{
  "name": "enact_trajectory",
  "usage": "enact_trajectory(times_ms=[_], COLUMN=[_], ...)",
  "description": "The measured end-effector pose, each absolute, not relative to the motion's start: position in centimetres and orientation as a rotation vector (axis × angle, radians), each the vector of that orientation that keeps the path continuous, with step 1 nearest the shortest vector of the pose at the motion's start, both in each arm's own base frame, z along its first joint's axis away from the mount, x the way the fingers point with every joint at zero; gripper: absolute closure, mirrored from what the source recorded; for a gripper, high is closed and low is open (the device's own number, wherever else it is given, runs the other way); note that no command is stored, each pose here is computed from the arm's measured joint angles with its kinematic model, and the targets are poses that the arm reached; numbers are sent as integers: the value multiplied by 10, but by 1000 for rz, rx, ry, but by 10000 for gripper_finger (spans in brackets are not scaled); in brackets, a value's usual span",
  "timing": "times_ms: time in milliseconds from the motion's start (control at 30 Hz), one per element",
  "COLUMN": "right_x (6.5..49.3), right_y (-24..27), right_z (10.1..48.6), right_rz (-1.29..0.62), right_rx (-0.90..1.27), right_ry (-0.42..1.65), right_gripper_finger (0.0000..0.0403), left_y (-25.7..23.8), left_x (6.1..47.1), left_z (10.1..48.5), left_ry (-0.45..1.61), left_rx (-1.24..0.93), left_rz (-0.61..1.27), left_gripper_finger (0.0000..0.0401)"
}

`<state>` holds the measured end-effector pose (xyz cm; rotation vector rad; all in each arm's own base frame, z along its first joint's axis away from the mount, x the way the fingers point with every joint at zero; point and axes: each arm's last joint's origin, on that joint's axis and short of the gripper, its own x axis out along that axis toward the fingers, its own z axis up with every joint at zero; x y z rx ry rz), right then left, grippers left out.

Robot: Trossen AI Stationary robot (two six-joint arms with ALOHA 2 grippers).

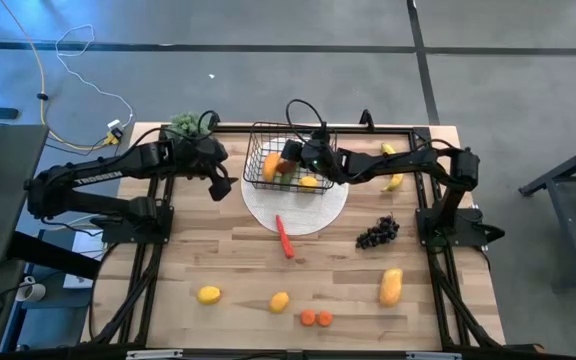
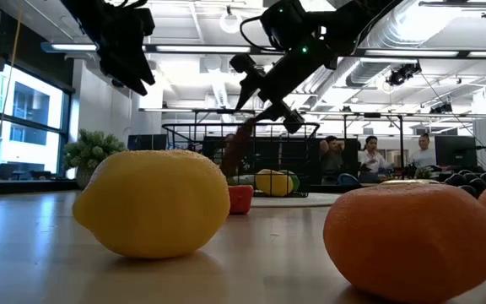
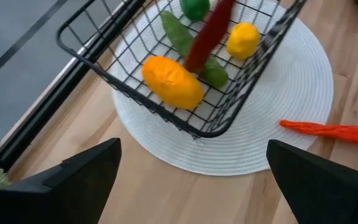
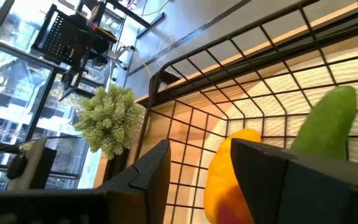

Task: Build produce basket
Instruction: Put the left lemon into the wire basket

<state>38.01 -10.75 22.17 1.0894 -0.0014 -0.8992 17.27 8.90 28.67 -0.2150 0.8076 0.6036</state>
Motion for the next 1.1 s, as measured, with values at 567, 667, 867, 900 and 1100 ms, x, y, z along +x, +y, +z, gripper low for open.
enact_trajectory(times_ms=[567,667,867,900,1100], right_x=[364,360,353,352,346], right_y=[-99,-93,-77,-74,-59], right_z=[267,278,297,299,311], right_rz=[-815,-777,-709,-700,-655], right_rx=[910,867,786,780,758], right_ry=[-11,-7,-4,-4,5], right_gripper_finger=[263,263,263,263,263], left_y=[81,80,74,72,58], left_x=[156,157,156,156,155], left_z=[280,280,278,277,275], left_ry=[951,935,957,969,1033], left_rx=[-308,-376,-494,-519,-623], left_rz=[608,595,448,412,262], left_gripper_finger=[9,9,9,9,9])
